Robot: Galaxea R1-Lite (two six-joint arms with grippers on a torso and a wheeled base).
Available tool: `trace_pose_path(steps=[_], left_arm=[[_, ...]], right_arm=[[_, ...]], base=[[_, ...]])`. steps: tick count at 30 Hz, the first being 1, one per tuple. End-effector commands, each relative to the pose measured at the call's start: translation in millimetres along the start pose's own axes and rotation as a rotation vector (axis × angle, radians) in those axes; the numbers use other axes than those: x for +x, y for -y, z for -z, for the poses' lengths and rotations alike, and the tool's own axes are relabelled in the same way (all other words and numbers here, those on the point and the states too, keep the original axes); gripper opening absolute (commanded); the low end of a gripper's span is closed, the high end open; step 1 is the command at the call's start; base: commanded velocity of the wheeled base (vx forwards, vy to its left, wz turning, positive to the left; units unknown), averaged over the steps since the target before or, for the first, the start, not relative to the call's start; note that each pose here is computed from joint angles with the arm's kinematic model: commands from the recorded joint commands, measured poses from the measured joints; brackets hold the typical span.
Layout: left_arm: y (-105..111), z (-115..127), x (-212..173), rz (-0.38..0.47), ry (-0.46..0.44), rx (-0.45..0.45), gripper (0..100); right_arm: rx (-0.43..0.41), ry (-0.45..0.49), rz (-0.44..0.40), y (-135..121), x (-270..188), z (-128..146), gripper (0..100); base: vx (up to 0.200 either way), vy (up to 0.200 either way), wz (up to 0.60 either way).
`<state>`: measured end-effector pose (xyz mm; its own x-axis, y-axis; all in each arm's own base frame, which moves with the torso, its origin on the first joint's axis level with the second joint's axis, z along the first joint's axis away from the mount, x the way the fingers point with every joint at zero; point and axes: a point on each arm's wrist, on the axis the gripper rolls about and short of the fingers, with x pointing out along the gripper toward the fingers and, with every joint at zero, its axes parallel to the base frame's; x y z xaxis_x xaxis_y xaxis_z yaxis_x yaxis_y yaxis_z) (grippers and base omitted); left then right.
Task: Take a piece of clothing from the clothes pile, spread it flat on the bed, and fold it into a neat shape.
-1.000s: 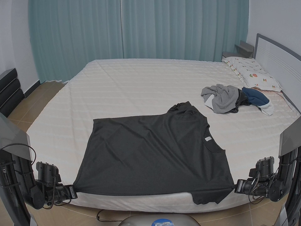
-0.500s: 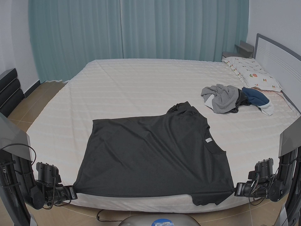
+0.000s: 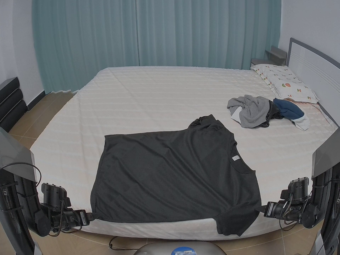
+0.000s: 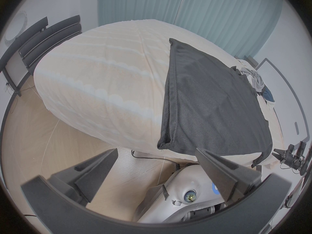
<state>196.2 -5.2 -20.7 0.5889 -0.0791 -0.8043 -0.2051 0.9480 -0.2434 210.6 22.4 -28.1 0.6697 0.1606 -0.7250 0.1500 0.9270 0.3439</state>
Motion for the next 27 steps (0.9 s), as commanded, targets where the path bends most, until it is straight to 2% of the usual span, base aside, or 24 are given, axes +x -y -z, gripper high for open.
trace_pose_path(steps=[1,3,4,8,13,17,25,27], left_arm=[[1,-4,-2,0.012,0.024,-0.002,100],[3,-6,-4,0.032,0.039,-0.001,100],[6,-13,-9,0.085,0.085,-0.027,100],[20,-21,-16,0.158,0.147,-0.094,100],[21,-25,-17,0.174,0.164,-0.139,100],[23,-32,-15,0.194,0.186,-0.21,100],[23,-33,-14,0.196,0.184,-0.216,100],[23,-32,-13,0.195,0.178,-0.217,100]], right_arm=[[0.012,0.015,-0.007,-1,-5,-1,100],[0.017,0.036,-0.017,-2,-7,-4,100],[0.029,0.056,-0.028,-4,-10,-6,100],[0.024,0.059,-0.043,-8,-12,-7,100],[0.032,0.06,-0.054,-11,-12,-6,100],[0.032,0.067,-0.056,-11,-13,-7,100],[0.036,0.072,-0.06,-12,-13,-8,100],[0.039,0.077,-0.063,-12,-13,-8,100]], base=[[0.0,0.0,0.0],[0.0,0.0,0.0],[0.0,0.0,0.0],[0.0,0.0,0.0],[0.0,0.0,0.0],[0.0,0.2,0.0],[0.0,0.2,0.0],[0.0,0.0,0.0]])
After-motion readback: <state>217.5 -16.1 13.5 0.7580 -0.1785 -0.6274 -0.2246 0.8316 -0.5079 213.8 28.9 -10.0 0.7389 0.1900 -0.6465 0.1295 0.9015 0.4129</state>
